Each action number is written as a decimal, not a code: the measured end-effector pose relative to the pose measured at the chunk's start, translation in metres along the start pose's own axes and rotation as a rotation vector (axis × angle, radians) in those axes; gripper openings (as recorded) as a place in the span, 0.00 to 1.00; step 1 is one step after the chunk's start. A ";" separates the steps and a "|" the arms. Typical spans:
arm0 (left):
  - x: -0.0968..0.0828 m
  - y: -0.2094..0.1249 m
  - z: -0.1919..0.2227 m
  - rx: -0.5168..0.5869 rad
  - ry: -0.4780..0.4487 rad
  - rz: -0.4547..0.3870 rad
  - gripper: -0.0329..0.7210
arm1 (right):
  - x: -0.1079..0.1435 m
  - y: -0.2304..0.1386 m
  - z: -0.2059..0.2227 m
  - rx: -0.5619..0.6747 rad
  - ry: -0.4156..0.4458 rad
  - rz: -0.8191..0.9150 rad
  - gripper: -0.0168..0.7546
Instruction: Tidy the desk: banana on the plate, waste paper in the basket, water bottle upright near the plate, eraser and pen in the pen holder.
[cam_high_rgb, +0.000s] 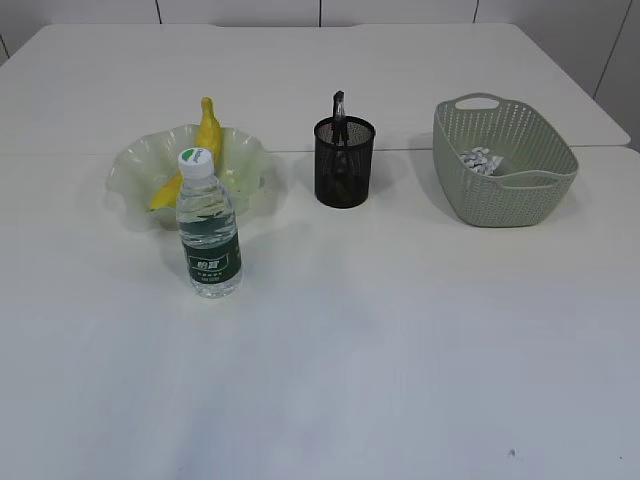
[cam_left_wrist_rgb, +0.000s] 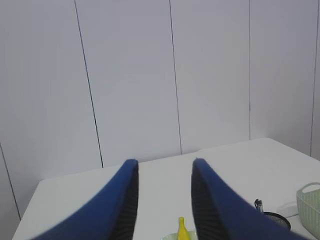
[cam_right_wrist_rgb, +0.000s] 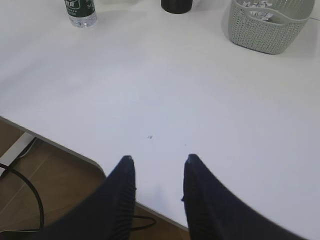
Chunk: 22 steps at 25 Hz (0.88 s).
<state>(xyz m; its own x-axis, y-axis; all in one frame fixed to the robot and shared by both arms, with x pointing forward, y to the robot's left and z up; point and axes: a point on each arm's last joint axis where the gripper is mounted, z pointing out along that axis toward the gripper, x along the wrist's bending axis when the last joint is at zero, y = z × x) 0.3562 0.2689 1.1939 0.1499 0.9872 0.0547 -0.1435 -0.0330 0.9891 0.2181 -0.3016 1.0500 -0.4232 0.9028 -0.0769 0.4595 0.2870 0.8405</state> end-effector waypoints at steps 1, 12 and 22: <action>0.000 0.000 0.000 -0.001 -0.002 0.000 0.37 | 0.000 0.000 0.000 0.001 0.002 -0.001 0.34; 0.000 0.004 -0.005 -0.027 -0.021 -0.005 0.36 | -0.004 -0.001 0.000 0.007 -0.043 -0.034 0.34; 0.000 0.004 -0.005 -0.027 -0.021 -0.005 0.36 | -0.002 -0.004 0.000 0.045 -0.019 -0.027 0.34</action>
<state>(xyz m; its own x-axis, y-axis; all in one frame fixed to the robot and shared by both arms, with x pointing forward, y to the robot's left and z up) 0.3512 0.2694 1.1967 0.1706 0.9839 0.0532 -0.1688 -0.0240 0.9853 0.2171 -0.3043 1.0465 -0.4210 0.9004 -0.1093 0.4832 0.3247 0.8131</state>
